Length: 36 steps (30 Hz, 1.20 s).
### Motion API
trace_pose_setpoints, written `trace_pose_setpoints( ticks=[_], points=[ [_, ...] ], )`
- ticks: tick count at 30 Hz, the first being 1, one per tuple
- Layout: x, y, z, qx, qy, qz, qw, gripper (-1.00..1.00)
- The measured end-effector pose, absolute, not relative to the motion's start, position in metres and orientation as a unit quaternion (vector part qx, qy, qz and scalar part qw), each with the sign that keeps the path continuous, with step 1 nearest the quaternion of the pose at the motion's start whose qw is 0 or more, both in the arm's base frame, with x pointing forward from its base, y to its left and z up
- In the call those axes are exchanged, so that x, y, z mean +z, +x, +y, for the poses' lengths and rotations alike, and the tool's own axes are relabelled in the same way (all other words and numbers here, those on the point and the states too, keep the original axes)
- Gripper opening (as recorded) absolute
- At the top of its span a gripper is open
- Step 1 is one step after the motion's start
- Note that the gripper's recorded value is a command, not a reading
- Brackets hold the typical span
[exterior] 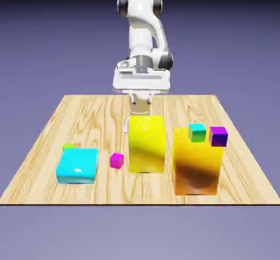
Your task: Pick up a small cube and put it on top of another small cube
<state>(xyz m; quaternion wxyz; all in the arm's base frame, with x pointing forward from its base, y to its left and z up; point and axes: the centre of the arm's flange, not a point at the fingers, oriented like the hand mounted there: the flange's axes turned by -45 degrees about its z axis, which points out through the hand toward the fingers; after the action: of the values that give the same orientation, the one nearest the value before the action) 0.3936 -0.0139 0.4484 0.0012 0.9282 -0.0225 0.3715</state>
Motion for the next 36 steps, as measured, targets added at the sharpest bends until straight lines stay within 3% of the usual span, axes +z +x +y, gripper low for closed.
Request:
trace_pose_setpoints(
  ticks=[11,22,29,36],
  points=[
    [0.352,0.378,-0.185,0.216,0.856,-0.467,-0.044,0.00],
    [0.249,0.272,-0.324,0.057,0.552,-0.827,-0.088,0.00],
    [0.189,0.191,-0.365,-0.037,0.303,-0.945,-0.114,0.00],
    [0.124,0.200,-0.359,-0.036,0.303,-0.945,-0.114,0.00]
  ],
)
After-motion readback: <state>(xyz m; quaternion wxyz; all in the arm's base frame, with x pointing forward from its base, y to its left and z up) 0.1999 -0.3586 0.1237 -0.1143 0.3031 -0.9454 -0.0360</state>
